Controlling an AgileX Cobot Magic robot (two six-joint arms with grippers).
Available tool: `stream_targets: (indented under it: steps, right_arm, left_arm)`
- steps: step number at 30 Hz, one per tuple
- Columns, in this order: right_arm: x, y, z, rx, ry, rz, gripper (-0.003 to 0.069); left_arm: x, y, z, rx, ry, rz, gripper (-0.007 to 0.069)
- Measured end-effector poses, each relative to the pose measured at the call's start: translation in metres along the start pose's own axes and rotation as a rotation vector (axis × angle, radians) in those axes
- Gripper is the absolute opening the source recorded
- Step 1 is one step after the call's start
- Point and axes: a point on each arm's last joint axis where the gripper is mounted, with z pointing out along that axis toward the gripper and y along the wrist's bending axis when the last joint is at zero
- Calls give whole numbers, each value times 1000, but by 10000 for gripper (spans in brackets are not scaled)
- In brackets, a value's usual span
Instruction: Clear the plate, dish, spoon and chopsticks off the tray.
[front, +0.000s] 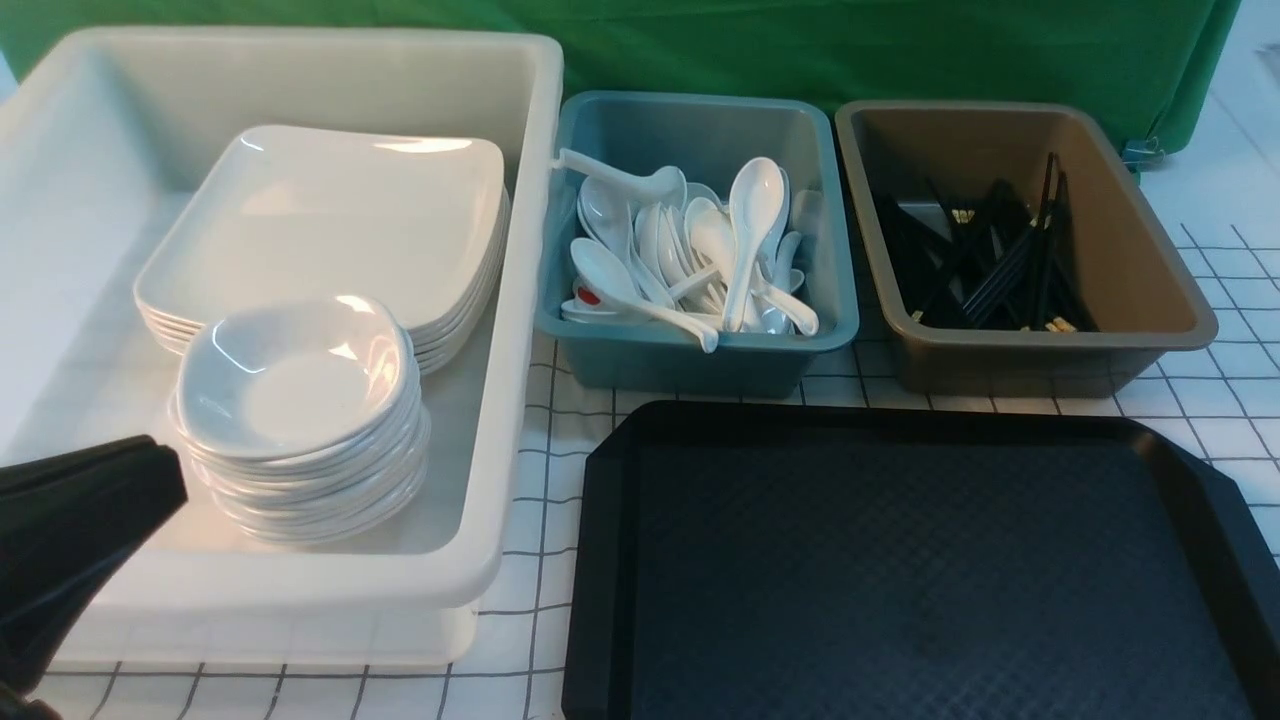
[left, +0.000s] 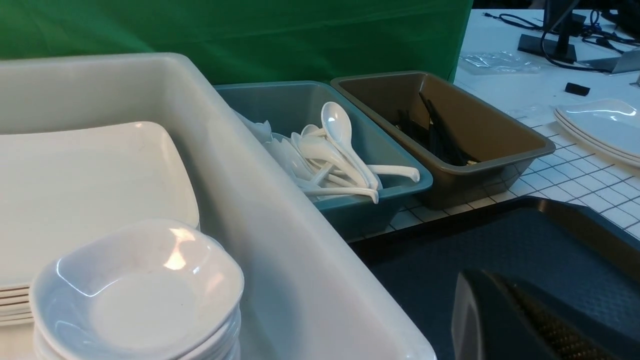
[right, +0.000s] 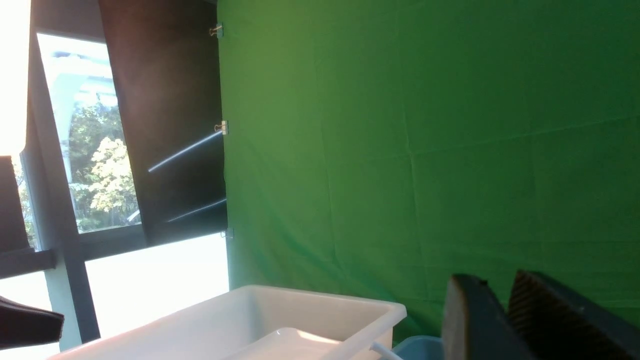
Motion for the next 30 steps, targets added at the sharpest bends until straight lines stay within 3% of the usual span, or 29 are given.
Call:
stream_targets:
  steps: [11, 17, 22, 27, 30]
  right_arm:
    - [0, 0, 0, -1, -3, 0, 167]
    - [0, 0, 0, -1, -3, 1, 181]
    - [0, 0, 0, -1, -3, 1, 196]
    - [0, 0, 0, -1, -3, 1, 206]
    - [0, 0, 0, -1, -3, 1, 211]
  left_arm:
    - [0, 2, -2, -32, -6, 53, -1]
    - [8, 15, -14, -187, -134, 3, -1]
    - [60, 32, -19, -384, -290, 9, 1]
    - [111, 44, -11, -495, -203, 54, 2]
    - [123, 47, -9, -514, -144, 71, 1]
